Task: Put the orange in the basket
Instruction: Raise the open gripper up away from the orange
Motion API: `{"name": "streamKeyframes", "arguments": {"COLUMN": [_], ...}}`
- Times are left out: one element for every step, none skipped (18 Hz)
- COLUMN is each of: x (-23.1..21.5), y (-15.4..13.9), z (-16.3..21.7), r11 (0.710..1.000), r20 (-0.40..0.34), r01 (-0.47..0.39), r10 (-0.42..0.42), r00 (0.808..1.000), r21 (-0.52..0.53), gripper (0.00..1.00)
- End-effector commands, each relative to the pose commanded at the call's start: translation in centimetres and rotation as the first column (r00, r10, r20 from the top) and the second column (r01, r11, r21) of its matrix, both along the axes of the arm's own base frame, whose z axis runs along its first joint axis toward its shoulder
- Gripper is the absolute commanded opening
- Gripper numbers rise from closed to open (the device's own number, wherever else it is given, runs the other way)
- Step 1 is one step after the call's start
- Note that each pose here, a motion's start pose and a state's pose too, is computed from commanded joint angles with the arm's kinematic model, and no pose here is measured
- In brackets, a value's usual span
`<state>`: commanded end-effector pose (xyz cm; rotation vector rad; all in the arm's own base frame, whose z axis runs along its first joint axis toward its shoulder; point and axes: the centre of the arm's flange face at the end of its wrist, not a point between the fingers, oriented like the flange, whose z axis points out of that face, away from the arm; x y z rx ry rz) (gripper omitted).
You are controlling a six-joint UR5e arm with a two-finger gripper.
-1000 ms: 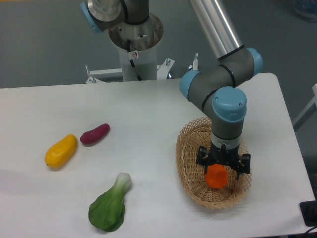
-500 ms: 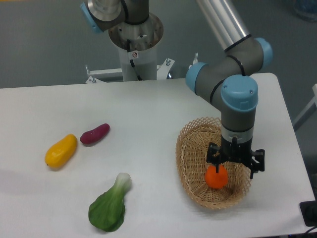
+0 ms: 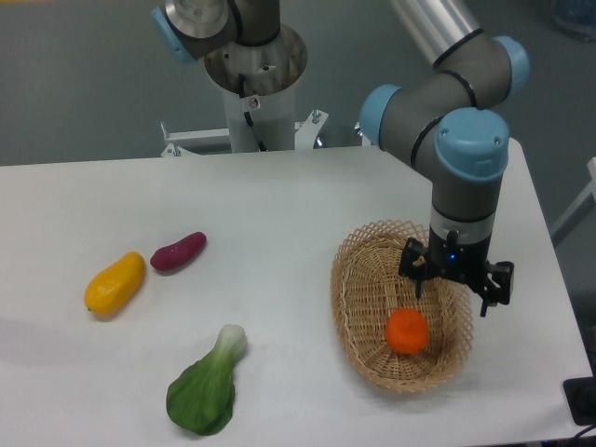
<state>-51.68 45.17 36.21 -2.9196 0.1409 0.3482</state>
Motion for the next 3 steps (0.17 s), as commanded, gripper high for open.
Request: {"name": "streamKeyframes", "arguments": {"x": [0.04, 0.06, 0.09], "y": [-0.04, -0.05, -0.07], "z": [0.08, 0.03, -0.03], "r11": [1.000, 1.000, 1.000], "r20": [0.003, 0.007, 0.011], "r01": [0.001, 0.003, 0.003], "r10": [-0.001, -0.003, -0.003], "r00": [1.000, 1.000, 1.000], "r21": [-0.004, -0.006, -0.009], "gripper": [1.00, 1.00, 1.00]}}
